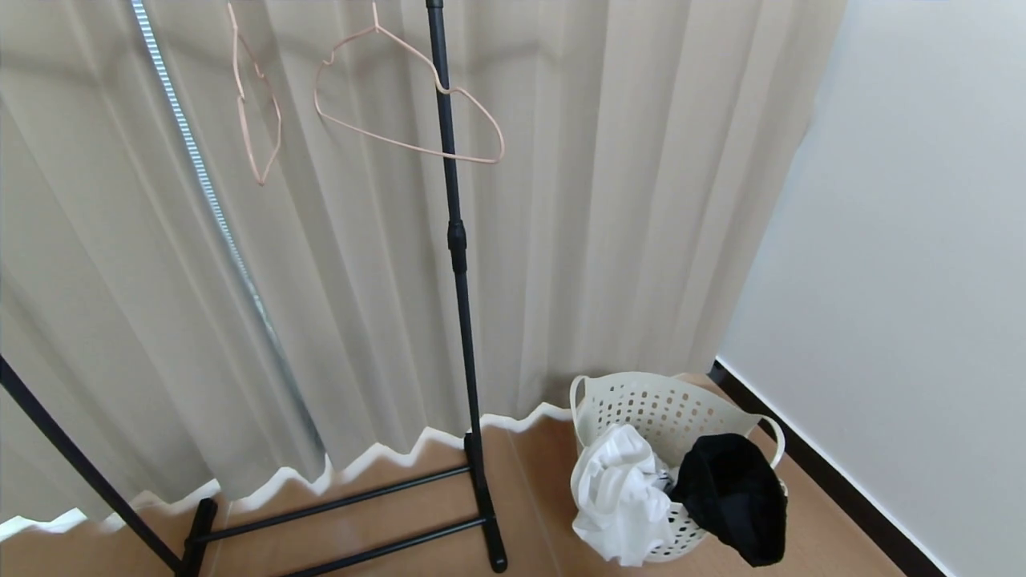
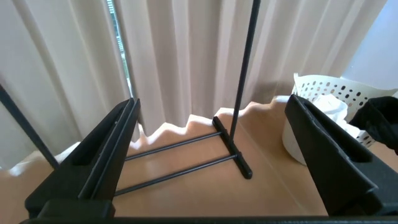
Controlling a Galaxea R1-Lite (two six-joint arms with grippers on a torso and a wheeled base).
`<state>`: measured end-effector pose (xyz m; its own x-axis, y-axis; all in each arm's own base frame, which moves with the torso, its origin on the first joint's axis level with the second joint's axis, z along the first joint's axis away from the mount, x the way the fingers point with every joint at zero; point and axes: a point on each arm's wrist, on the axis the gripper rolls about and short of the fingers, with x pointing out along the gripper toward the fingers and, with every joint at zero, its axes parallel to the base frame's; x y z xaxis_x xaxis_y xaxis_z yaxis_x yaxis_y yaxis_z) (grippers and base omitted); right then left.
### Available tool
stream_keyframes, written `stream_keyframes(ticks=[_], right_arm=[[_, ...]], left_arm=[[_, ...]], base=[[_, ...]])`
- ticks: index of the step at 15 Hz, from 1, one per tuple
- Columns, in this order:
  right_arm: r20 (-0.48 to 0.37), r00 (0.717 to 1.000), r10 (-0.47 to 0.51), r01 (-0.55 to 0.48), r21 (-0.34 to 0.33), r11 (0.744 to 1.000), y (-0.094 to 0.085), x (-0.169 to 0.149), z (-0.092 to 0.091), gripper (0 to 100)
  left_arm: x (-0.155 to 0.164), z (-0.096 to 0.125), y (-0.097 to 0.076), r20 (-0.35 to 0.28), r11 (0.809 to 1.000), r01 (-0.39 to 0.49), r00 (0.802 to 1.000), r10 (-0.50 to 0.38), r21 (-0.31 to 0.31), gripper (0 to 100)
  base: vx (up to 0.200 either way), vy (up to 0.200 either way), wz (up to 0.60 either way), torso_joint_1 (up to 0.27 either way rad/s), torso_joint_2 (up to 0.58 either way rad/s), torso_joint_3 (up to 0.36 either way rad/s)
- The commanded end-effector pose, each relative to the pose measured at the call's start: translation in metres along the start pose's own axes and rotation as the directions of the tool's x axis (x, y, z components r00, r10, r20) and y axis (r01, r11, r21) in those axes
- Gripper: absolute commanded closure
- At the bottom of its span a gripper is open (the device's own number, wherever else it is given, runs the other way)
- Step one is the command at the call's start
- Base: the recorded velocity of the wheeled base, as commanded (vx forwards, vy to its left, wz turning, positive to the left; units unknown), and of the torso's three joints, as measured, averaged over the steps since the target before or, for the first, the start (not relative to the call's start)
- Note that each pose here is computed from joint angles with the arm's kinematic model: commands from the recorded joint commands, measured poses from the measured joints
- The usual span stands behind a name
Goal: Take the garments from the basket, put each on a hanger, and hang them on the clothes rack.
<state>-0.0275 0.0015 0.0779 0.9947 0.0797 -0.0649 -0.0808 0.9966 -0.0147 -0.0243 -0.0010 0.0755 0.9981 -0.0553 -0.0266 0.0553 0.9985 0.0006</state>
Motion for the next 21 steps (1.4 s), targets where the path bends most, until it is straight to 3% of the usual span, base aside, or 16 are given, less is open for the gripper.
stream_keyframes(ticks=[1, 12, 21], right_arm=[[-0.001, 1.000, 0.002, -0.002, 0.000, 1.000, 0.0000, 0.0001, 0.0001, 0], [-0.001, 1.000, 0.002, -0.002, -0.002, 1.000, 0.0000, 0.0001, 0.0001, 0], [-0.001, 1.000, 0.002, -0.002, -0.002, 1.000, 0.0000, 0.0001, 0.0001, 0]], left_arm=[[0.0000, 0.0005, -0.0001, 0.001, 1.000, 0.003, 1.000, -0.003, -0.002, 0], [0.0000, 0.0005, -0.0001, 0.001, 1.000, 0.003, 1.000, -0.003, -0.003, 0], [0.0000, 0.0005, -0.0001, 0.001, 1.000, 0.005, 1.000, -0.005, -0.003, 0]], base=[[0.200, 0.000, 0.00, 0.002, 0.00, 0.002], [0.000, 0.000, 0.00, 0.000, 0.00, 0.000], [0.000, 0.000, 0.00, 0.002, 0.00, -0.174]])
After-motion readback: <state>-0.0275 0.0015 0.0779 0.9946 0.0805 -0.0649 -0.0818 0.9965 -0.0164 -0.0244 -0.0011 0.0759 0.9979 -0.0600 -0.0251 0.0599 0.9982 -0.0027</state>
